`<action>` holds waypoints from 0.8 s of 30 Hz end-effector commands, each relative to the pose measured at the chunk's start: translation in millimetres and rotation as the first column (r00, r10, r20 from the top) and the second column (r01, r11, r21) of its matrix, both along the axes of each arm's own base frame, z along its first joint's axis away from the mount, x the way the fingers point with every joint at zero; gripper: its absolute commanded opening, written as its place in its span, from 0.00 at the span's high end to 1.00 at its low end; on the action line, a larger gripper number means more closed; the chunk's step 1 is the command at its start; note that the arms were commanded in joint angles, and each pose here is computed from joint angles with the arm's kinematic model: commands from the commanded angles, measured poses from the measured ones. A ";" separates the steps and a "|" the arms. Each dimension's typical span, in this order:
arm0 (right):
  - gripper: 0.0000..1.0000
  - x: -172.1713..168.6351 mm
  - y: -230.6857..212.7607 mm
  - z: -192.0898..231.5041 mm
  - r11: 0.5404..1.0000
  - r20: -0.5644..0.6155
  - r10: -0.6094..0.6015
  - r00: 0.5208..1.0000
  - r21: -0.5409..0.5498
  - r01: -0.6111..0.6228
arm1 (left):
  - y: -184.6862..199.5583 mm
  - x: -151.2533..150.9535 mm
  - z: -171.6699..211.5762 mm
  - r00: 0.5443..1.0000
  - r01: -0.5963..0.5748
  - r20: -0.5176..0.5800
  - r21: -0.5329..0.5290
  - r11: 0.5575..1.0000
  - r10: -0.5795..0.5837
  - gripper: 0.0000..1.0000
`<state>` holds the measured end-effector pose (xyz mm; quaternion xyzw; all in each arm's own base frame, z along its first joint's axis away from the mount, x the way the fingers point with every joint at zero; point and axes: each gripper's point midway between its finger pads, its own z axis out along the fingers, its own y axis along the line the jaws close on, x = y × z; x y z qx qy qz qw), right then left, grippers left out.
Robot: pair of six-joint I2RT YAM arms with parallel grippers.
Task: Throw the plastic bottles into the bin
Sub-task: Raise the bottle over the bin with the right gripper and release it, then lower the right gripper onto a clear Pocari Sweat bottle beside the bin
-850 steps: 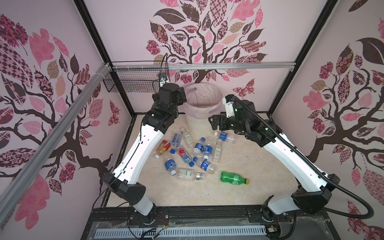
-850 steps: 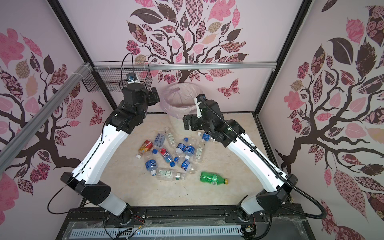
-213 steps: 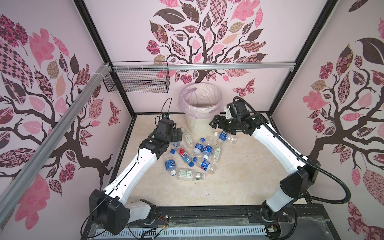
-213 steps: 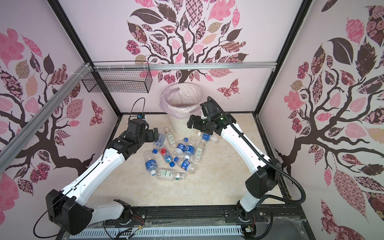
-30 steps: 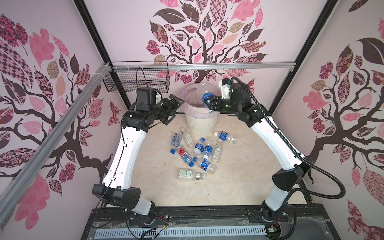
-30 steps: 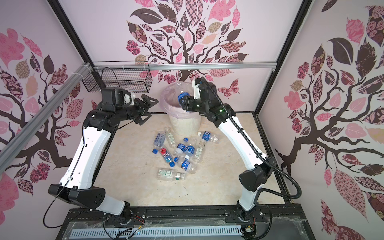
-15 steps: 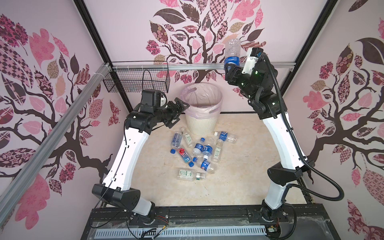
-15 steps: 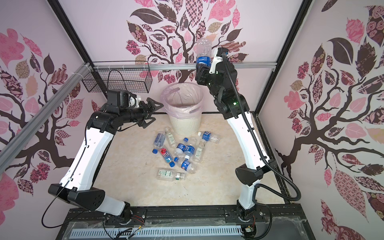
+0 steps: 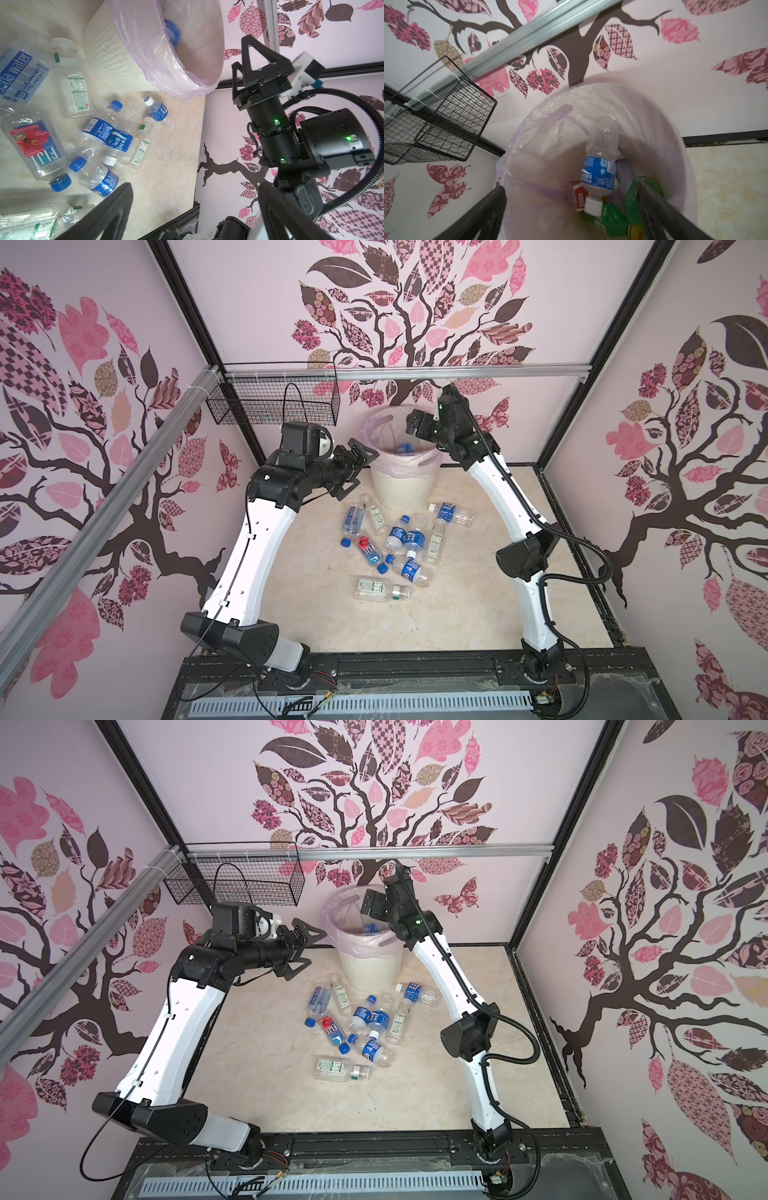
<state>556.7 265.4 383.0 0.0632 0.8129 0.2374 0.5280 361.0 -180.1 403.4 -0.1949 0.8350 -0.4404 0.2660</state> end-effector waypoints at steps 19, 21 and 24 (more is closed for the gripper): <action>0.01 -84.7 -42.2 81.7 1.000 0.036 0.023 0.999 -0.012 -0.022 | 5.4 -4.4 -38.9 0.998 -0.038 -0.052 0.082 0.996 0.042 0.03; 0.00 -90.5 -46.0 71.0 0.999 -0.003 0.021 1.000 -0.036 -0.021 | 5.3 -5.0 -44.3 0.997 -0.039 -0.058 0.091 0.995 0.045 0.03; 0.01 -101.2 -50.5 56.8 0.997 -0.050 0.027 0.998 -0.065 -0.030 | 3.7 -6.0 -53.6 0.996 -0.038 -0.071 0.105 0.994 0.046 0.03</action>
